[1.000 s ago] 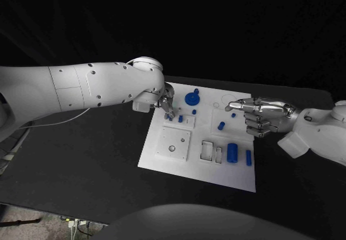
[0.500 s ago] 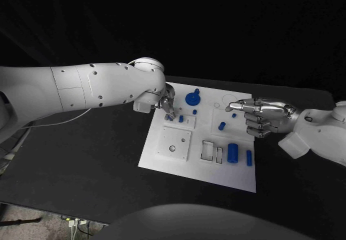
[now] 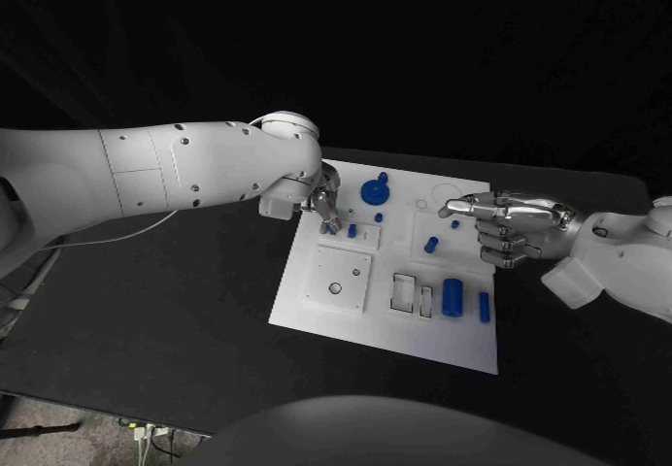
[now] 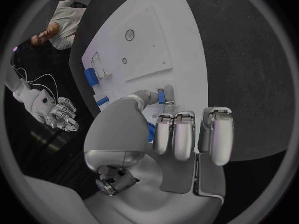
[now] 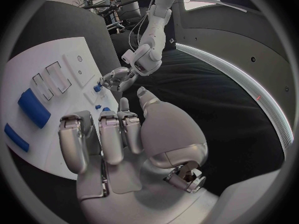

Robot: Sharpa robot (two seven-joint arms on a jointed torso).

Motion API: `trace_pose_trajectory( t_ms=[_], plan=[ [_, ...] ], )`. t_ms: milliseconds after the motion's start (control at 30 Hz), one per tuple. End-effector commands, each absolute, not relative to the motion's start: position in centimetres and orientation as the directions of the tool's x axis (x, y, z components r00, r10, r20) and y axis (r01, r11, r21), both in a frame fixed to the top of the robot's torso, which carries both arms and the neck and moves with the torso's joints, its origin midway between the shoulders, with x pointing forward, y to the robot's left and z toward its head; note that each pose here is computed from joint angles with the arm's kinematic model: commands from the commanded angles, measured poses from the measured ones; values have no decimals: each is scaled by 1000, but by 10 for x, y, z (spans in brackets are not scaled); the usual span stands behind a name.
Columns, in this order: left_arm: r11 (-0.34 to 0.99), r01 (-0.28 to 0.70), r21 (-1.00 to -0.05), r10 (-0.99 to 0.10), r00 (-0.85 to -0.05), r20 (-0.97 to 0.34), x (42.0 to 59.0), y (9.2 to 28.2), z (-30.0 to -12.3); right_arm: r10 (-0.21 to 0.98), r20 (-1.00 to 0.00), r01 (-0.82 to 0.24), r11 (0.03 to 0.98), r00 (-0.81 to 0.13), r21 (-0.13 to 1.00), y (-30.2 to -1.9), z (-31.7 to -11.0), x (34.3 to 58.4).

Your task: Assemble the parts on the task board

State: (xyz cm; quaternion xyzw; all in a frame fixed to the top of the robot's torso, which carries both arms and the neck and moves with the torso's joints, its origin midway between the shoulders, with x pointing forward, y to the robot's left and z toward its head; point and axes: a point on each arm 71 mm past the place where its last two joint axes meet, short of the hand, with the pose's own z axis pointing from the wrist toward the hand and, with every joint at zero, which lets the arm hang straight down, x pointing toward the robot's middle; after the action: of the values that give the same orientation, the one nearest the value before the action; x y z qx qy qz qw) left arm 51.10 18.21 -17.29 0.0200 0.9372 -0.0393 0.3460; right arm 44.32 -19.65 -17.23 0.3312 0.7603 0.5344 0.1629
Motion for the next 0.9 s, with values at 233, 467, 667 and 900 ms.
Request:
trace_pose_trajectory(
  t_ms=[233, 467, 667, 900],
  plan=[
    [993, 56, -99, -25, -744, -667, 509, 187, -174, 673, 115, 337, 209, -731, 918, -198, -173, 443],
    [991, 56, -125, -40, -753, -657, 508, 188, -168, 678, 115, 341, 210, -726, 916, -200, -173, 443],
    [995, 49, -91, -18, -787, -617, 510, 188, -160, 678, 115, 344, 214, -726, 914, -200, -174, 443],
    [999, 47, -23, 26, -827, -561, 513, 187, -155, 677, 115, 348, 218, -727, 912, -200, -174, 442]
  ],
)
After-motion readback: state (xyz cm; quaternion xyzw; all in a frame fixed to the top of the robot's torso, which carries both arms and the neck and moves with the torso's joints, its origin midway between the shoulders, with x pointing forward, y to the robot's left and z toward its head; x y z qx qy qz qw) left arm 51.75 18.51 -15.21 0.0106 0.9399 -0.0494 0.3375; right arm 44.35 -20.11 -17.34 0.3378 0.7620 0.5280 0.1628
